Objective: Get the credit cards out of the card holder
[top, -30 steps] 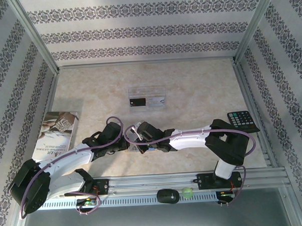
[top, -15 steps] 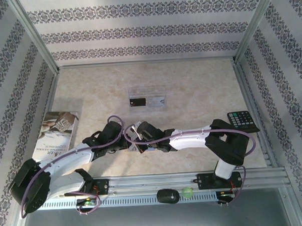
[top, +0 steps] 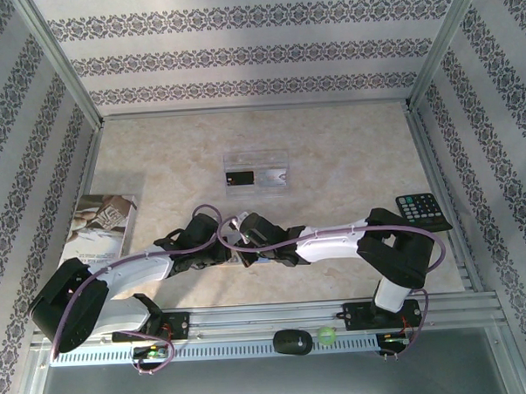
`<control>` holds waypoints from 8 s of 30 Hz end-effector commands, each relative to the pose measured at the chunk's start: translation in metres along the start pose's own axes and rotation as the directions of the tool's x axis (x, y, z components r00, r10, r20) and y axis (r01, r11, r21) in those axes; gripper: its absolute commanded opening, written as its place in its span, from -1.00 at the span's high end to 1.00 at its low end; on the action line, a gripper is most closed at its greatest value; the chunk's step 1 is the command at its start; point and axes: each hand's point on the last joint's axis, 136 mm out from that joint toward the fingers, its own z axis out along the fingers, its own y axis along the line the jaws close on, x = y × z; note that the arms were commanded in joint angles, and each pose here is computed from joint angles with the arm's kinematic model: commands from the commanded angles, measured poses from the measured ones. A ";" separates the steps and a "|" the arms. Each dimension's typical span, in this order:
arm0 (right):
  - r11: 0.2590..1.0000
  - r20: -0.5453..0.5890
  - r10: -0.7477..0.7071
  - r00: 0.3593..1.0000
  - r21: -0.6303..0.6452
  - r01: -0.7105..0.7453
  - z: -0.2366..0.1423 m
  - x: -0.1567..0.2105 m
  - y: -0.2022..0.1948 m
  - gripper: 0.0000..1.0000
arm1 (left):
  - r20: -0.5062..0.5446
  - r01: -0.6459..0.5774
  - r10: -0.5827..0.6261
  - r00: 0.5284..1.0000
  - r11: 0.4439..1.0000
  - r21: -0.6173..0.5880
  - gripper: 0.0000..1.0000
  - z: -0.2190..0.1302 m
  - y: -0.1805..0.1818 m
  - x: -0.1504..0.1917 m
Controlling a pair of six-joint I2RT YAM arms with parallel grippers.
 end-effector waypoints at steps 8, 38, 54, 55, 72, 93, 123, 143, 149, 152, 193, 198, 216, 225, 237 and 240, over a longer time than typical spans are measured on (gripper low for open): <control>0.942 0.170 0.214 0.962 0.223 -0.249 -0.046 0.016 -0.053 0.55 | -0.046 -0.006 0.005 0.999 1.000 -0.022 1.00 0.003 0.004 0.011; 0.926 0.370 0.220 0.903 0.213 -0.313 -0.119 -0.026 -0.074 0.24 | -0.141 -0.289 0.302 0.943 0.952 0.106 0.54 0.021 -0.095 0.016; 0.946 -0.054 0.316 0.947 -0.058 -0.318 -0.029 -0.010 -0.006 0.35 | 0.013 -0.184 0.185 0.983 0.981 -0.063 -0.13 -0.017 -0.009 -0.022; 0.946 -0.056 0.317 0.947 -0.056 -0.320 -0.028 -0.009 -0.007 0.34 | 0.012 -0.190 0.192 0.981 0.979 -0.072 -0.14 -0.016 -0.008 -0.022; 0.915 -0.211 0.381 0.900 -0.053 -0.399 -0.006 0.008 -0.010 0.71 | -0.024 -0.203 0.202 0.979 0.967 -0.155 0.57 -0.003 0.009 -0.016; 0.833 -0.234 0.515 0.825 -0.091 -0.546 -0.003 0.009 -0.021 0.64 | -0.097 -0.144 0.129 0.987 0.975 -0.169 0.75 0.013 0.028 0.011; 0.800 -0.153 0.590 0.793 -0.026 -0.600 -0.026 0.023 -0.047 1.00 | -0.090 -0.158 0.145 0.985 0.975 -0.159 0.76 0.015 0.025 0.007; 0.771 -0.198 0.603 0.773 -0.104 -0.628 -0.012 -0.001 -0.022 0.74 | -0.092 -0.146 0.133 0.987 0.977 -0.154 0.77 0.016 0.025 0.009; 0.742 -0.202 0.646 0.736 -0.060 -0.668 -0.008 0.011 -0.032 0.68 | -0.092 -0.144 0.131 0.987 0.978 -0.150 0.77 0.016 0.026 0.010; 0.733 -0.211 0.656 0.725 -0.052 -0.678 -0.005 0.014 -0.033 0.68 | -0.093 -0.142 0.130 0.987 0.978 -0.150 0.77 0.016 0.026 0.011; 0.663 -0.179 0.683 0.708 -0.257 -0.703 -0.004 -0.007 -0.021 0.73 | -0.122 -0.124 0.108 0.987 0.983 -0.132 0.82 0.024 0.027 0.018; 0.658 -0.177 0.673 0.718 -0.301 -0.691 -0.004 -0.011 -0.015 0.69 | -0.122 -0.125 0.109 0.987 0.984 -0.128 0.82 0.025 0.026 0.018; 0.672 -0.128 0.715 0.688 -0.148 -0.726 -0.015 0.013 -0.044 1.00 | -0.107 -0.127 0.112 0.988 0.981 -0.146 0.80 0.019 0.029 0.017; 0.718 -0.138 0.675 0.724 -0.103 -0.689 -0.021 0.014 -0.045 1.00 | -0.104 -0.133 0.119 0.987 0.980 -0.146 0.77 0.021 0.028 0.014; 0.785 -0.163 0.595 0.787 -0.091 -0.613 -0.017 0.003 -0.027 0.63 | -0.115 -0.125 0.110 0.987 0.982 -0.141 0.77 0.026 0.030 0.018; 0.772 -0.156 0.620 0.769 -0.050 -0.633 -0.017 0.009 -0.035 0.63 | -0.116 -0.121 0.105 0.988 0.983 -0.138 0.78 0.025 0.030 0.019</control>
